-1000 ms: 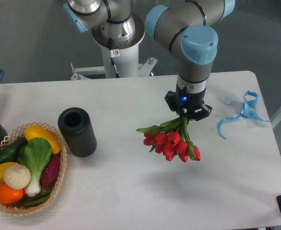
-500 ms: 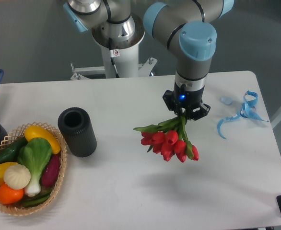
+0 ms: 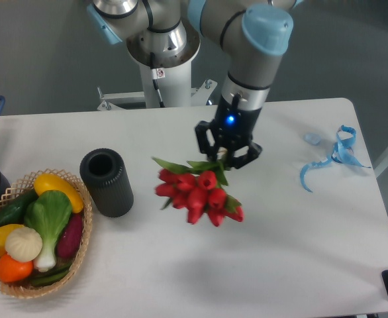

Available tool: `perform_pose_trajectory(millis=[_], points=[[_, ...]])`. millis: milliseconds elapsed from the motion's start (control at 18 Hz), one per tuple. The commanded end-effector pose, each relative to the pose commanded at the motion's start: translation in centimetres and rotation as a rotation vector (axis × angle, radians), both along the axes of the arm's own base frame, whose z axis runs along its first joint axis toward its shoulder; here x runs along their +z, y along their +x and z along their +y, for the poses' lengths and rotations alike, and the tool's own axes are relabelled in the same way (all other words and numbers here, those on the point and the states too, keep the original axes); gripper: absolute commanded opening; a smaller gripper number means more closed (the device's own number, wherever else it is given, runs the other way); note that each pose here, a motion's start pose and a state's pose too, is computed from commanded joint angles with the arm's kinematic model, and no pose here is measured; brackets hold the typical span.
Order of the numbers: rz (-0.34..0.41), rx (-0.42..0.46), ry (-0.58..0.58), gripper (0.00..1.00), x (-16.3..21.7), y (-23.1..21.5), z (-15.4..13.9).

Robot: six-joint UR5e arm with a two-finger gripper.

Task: Insert the flowers into the vase
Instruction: 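Lift the tulips and carry them over the black vase opening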

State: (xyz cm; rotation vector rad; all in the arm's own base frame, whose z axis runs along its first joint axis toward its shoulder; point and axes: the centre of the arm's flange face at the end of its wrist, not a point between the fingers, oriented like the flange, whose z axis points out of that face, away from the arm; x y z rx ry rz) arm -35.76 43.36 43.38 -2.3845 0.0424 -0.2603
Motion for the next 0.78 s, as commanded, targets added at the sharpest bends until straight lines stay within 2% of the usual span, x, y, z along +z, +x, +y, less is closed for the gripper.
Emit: perform_pose_trajectory(millis=[111,222,444,611,778], points=[[-0.067,-0.019,0.106,0.00,0.9,1.2,0.3],[-0.101,-0.049,0.204,0.00,2.5,2.5,0.6],[-0.175,-0.143,0.489,0.00,5.1,4.5,1.2],[-0.142,-0.221,0.637,0.00,4.3,5.9,0.9],[-0.105,-0.288,0.709,0.00,2.1,7.7,0.7]])
